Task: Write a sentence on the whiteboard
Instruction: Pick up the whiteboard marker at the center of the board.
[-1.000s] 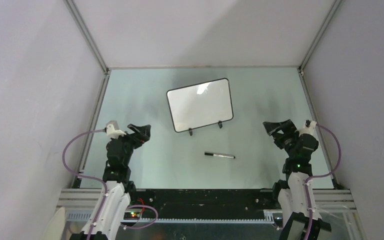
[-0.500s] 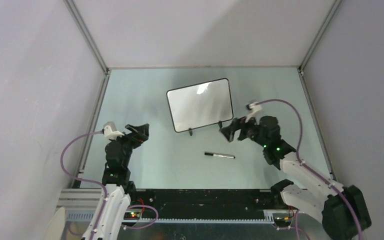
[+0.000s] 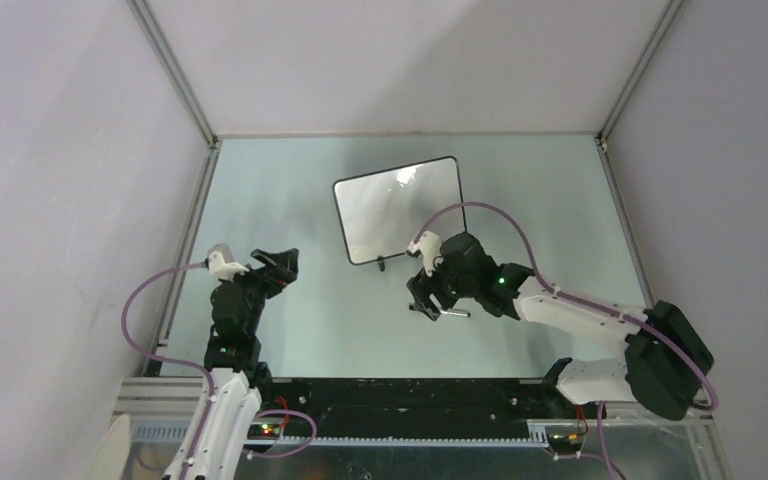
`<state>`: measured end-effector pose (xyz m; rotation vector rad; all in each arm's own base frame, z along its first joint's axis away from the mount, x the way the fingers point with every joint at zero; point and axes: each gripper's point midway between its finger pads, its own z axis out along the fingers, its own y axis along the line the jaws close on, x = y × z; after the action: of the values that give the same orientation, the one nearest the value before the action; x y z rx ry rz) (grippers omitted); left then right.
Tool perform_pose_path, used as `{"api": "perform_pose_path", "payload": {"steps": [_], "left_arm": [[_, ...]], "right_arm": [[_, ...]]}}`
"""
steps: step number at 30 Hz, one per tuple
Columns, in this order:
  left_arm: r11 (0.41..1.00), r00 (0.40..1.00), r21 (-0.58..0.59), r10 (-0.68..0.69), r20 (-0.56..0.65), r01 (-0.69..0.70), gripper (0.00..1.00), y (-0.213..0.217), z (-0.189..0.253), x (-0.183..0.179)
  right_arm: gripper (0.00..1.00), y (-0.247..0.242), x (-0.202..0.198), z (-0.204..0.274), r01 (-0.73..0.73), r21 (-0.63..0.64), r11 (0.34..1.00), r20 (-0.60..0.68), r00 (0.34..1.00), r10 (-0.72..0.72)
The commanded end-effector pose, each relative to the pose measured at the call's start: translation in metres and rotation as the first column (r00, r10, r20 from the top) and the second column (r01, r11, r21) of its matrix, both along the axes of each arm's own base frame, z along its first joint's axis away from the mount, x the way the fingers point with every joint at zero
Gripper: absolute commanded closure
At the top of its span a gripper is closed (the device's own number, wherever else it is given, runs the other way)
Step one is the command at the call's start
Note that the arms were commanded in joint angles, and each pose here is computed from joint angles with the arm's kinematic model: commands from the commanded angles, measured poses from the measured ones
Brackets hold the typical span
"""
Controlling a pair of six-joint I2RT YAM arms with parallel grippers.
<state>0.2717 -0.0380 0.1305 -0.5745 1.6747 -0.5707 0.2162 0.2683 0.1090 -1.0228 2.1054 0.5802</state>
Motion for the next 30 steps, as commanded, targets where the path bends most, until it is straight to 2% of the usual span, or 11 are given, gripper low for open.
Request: {"api": "perform_pose_path", "payload": {"steps": [1, 9, 12, 16, 20, 23, 25, 28, 30], "left_arm": [[1.000, 0.998, -0.013, 0.010, 0.057, -0.009, 0.02, 0.001, 0.022, 0.003], [1.000, 0.998, -0.015, 0.003, 0.061, -0.002, 0.02, -0.001, 0.022, 0.003], [1.000, 0.998, -0.015, 0.002, 0.062, -0.001, 0.02, -0.001, 0.023, 0.004], [1.000, 0.998, -0.014, -0.001, 0.060, 0.001, 0.02, -0.001, 0.022, 0.004], [1.000, 0.998, -0.011, -0.015, 0.068, 0.016, 0.02, -0.004, 0.023, 0.004], [1.000, 0.997, -0.014, -0.020, 0.069, 0.021, 0.01, -0.005, 0.024, 0.004], [1.000, 0.997, -0.016, -0.025, 0.067, 0.026, 0.02, -0.006, 0.024, 0.004], [0.998, 0.996, -0.022, -0.049, 0.076, 0.051, 0.02, -0.010, 0.026, 0.003], [0.996, 0.992, -0.032, -0.083, 0.097, 0.086, 0.02, -0.016, 0.031, 0.003]], "right_arm": [[0.29, -0.009, 0.001, -0.021, 0.000, -0.130, 0.992, -0.031, 1.000, -0.004], [0.40, -0.014, 0.005, -0.062, 0.014, -0.324, 0.946, -0.034, 0.999, -0.027], [0.45, -0.012, 0.005, -0.069, 0.003, -0.344, 0.939, -0.041, 0.999, -0.018], [0.57, -0.014, 0.010, -0.076, 0.019, -0.388, 0.921, -0.012, 1.000, -0.026], [0.60, -0.017, 0.013, -0.083, 0.032, -0.462, 0.886, 0.033, 0.999, -0.019], [0.63, -0.015, 0.014, -0.085, 0.023, -0.469, 0.883, 0.038, 0.999, -0.006], [0.69, -0.014, 0.013, -0.086, 0.018, -0.468, 0.884, 0.036, 0.999, -0.001], [0.90, -0.009, 0.013, -0.083, 0.003, -0.449, 0.893, 0.029, 1.000, 0.010], [0.98, -0.004, 0.013, -0.075, -0.003, -0.404, 0.915, 0.021, 1.000, 0.012]]}}
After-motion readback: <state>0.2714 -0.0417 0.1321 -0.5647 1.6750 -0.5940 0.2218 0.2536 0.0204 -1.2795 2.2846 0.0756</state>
